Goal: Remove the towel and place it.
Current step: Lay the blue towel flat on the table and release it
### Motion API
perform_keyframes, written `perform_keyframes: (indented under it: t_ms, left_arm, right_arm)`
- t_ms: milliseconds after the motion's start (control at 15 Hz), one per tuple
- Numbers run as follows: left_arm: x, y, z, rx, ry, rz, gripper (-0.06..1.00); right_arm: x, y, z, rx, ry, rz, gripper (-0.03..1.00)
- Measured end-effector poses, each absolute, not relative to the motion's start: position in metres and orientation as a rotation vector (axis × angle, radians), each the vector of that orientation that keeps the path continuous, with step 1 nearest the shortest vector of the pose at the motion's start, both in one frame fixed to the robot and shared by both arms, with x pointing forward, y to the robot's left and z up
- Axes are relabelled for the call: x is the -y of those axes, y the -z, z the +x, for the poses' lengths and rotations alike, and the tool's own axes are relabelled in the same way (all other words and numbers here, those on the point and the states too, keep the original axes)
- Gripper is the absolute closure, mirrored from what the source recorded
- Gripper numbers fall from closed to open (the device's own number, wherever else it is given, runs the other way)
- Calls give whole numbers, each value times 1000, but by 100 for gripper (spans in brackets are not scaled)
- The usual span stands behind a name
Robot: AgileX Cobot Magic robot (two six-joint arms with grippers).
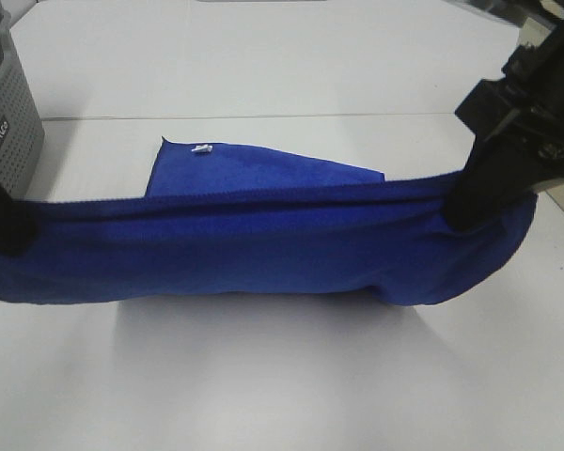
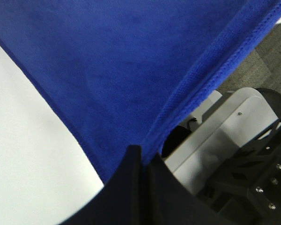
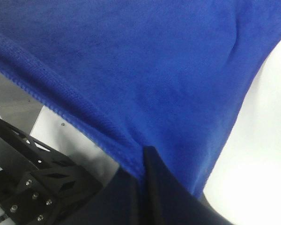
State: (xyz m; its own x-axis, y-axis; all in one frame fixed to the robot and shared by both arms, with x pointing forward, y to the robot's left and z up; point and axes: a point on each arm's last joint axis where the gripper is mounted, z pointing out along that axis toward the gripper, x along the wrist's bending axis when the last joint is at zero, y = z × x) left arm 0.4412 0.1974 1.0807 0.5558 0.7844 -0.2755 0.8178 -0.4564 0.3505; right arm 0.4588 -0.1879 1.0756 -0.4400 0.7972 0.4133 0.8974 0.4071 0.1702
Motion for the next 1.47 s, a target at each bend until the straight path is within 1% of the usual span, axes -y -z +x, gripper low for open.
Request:
perform_keyframes:
  t_ms: [133, 200, 400, 667, 1000, 1467]
  left_arm:
    - [-197, -1061, 432, -1340, 209, 2355, 94]
    - [-197, -1046, 424, -1376, 295, 2350, 94]
    - [-197, -1024, 410, -1437, 447, 2321, 94]
    - [-200, -997, 390, -1546, 603, 2300, 94]
    - [-200, -990, 383, -1579, 682, 2271, 94]
    - [-200, -989, 381, -1656, 719, 2227, 94]
  right_arm:
    - [190, -1062, 448, 2349, 491, -1482, 95]
    - [192, -1048, 433, 2299, 447, -1481, 95]
    - [198, -1027, 410, 2225, 379, -1487, 95]
    - [200, -1021, 391, 2137, 395, -1508, 95]
    - [205, -998, 372, 2040, 309, -1524, 95]
    - [205, -996, 370, 2030, 298, -1524, 95]
